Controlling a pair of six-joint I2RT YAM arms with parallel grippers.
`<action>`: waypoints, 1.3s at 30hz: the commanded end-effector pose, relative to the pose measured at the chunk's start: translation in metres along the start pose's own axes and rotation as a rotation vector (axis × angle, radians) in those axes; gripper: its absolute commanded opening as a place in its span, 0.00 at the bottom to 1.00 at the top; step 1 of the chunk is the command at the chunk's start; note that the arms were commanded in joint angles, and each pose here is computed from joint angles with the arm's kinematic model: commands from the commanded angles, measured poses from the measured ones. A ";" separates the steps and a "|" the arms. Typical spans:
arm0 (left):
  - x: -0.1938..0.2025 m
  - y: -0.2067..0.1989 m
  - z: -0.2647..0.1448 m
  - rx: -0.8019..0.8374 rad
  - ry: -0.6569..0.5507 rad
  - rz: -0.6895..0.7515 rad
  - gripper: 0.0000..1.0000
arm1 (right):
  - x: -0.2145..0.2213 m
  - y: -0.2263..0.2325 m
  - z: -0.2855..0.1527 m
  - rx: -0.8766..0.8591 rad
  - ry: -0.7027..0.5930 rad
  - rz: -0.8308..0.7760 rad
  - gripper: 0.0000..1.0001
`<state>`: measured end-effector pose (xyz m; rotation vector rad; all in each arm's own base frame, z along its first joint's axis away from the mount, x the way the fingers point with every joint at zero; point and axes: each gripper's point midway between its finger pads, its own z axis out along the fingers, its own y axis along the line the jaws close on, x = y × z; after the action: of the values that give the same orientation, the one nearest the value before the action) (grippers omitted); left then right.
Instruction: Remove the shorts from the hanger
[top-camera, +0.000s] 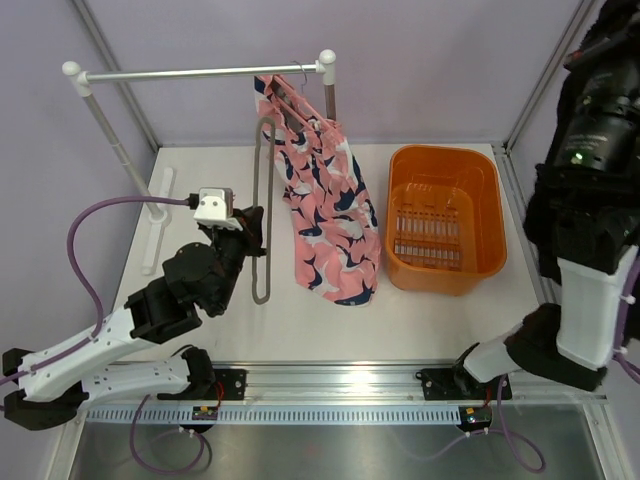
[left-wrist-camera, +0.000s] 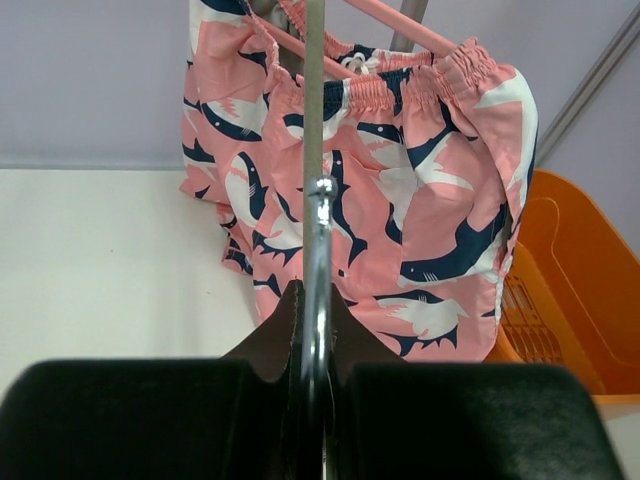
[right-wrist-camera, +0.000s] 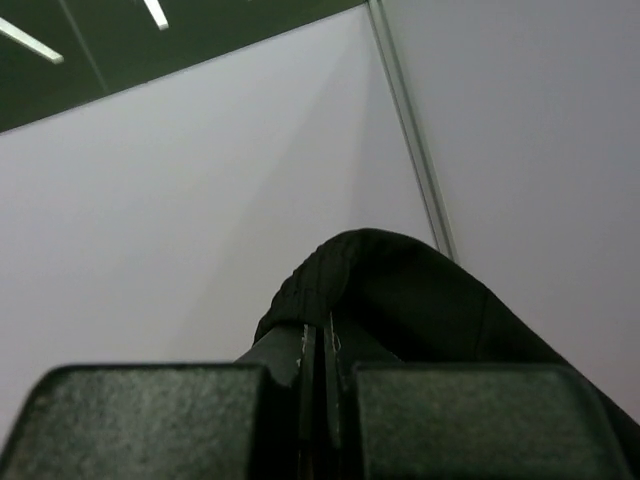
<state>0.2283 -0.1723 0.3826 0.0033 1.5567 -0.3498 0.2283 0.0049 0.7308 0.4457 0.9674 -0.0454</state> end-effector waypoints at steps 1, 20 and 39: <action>-0.016 -0.002 -0.004 0.027 -0.036 -0.085 0.00 | 0.052 0.036 0.016 -0.079 0.104 -0.072 0.00; 0.009 0.013 -0.011 0.012 0.019 -0.036 0.00 | 0.240 -0.027 0.090 -0.024 0.486 0.161 0.00; -0.001 0.020 0.004 -0.063 0.079 -0.021 0.00 | 0.414 -0.082 -0.086 -0.048 1.011 0.079 0.64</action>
<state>0.2317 -0.1537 0.3543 0.0107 1.6612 -0.2602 0.3915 0.0272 0.3281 0.4797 1.9682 0.2866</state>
